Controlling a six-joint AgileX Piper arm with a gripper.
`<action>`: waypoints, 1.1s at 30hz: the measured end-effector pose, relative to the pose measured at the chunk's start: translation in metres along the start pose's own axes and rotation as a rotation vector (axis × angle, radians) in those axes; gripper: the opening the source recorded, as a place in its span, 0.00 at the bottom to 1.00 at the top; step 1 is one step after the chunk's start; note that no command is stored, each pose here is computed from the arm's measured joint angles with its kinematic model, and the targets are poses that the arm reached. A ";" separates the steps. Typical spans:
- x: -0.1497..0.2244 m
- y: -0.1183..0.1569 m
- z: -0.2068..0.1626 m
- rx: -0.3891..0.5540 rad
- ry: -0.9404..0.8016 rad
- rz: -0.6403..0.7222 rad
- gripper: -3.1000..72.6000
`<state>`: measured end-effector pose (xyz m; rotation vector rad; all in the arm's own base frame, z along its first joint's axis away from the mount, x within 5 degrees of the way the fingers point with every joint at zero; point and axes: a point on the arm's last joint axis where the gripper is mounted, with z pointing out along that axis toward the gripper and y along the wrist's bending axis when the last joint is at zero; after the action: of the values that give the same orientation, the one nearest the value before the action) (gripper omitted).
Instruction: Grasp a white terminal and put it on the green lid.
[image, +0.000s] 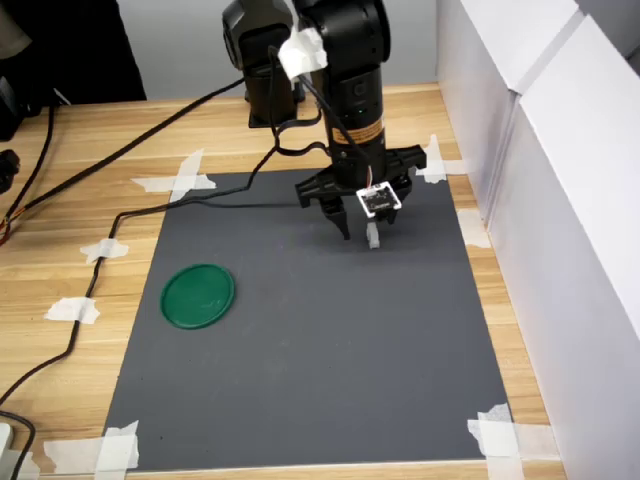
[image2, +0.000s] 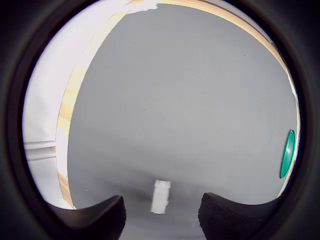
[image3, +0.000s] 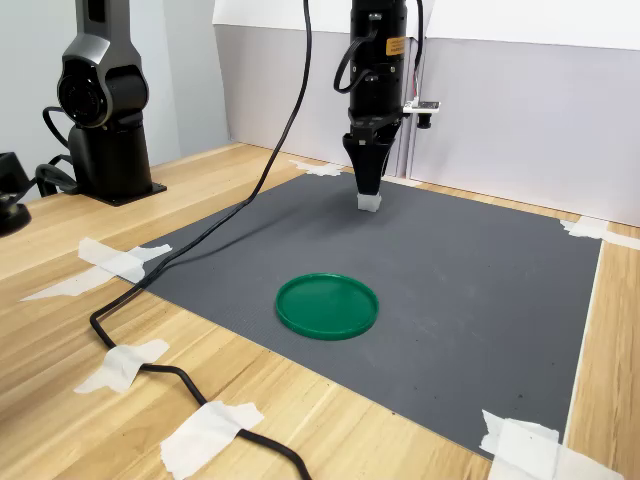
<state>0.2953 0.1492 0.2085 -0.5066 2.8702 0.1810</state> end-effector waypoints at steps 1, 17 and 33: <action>0.000 0.001 0.001 -0.001 0.004 -0.003 0.86; 0.000 0.003 0.023 0.017 0.060 0.027 0.86; -0.001 0.003 0.029 0.012 0.051 0.036 0.55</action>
<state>0.3012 0.1574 0.1809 -0.4634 2.9296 0.1587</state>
